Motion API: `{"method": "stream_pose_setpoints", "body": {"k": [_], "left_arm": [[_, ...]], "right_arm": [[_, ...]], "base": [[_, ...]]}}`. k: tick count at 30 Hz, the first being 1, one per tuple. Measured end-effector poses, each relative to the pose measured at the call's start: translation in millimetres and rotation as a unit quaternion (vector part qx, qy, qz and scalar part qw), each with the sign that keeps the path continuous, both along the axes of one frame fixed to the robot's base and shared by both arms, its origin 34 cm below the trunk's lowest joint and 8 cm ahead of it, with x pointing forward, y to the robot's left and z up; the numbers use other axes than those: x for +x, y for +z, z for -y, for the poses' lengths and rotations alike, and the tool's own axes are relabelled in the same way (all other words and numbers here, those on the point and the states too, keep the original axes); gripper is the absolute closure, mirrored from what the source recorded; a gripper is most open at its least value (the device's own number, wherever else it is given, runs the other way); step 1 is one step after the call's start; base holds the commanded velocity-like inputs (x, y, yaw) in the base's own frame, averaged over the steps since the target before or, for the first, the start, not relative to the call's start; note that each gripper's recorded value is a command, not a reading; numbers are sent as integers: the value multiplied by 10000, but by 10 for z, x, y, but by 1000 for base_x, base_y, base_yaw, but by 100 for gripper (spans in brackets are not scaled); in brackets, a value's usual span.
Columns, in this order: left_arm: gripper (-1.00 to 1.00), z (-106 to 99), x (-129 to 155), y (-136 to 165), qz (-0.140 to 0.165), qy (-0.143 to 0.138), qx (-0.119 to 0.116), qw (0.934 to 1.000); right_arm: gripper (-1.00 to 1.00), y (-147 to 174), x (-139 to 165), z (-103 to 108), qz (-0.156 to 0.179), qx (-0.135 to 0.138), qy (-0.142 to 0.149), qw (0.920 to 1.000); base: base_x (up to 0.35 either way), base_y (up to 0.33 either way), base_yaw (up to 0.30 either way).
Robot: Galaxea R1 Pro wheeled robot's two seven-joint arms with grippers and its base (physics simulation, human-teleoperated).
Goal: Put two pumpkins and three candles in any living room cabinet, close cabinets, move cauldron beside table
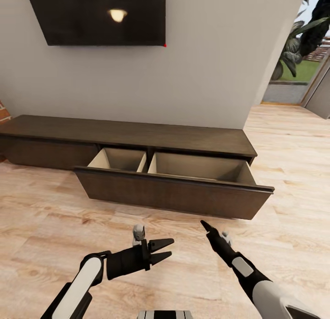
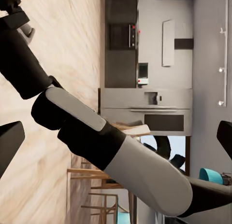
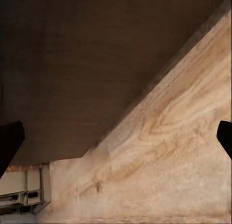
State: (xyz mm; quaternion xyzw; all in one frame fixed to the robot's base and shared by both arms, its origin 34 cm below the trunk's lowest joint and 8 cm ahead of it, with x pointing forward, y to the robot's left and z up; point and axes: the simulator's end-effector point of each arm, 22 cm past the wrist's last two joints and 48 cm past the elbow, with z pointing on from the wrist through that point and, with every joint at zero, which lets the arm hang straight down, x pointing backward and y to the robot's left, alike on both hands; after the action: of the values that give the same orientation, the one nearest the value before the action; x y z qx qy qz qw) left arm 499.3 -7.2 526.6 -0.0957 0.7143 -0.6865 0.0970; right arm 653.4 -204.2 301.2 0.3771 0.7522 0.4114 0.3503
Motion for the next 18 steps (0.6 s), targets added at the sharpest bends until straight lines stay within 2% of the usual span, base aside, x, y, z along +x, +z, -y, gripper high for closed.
{"method": "stream_pose_setpoints", "body": {"k": [2, 6, 11, 18], "left_arm": [[-100, -18, 8, 3, 1, 14, -7, 10000], [-100, -29, 21, 69, -53, 47, -180, 9998], [-100, -54, 36, 112, -56, 81, -247, 9996], [-100, -57, 27, 234, 77, 82, -244, 9996]], "right_arm": [[-100, -103, -150, -93, -132, 102, 103, 9998], [-100, -258, -421, -249, -358, 343, 210, 9985], [-100, -388, -627, -325, -620, 426, 228, 9969], [-100, -357, -755, -338, -647, 429, 238, 9967]], "base": [[0, 0, 0], [0, 0, 0], [0, 0, 0], [0, 0, 0]]}}
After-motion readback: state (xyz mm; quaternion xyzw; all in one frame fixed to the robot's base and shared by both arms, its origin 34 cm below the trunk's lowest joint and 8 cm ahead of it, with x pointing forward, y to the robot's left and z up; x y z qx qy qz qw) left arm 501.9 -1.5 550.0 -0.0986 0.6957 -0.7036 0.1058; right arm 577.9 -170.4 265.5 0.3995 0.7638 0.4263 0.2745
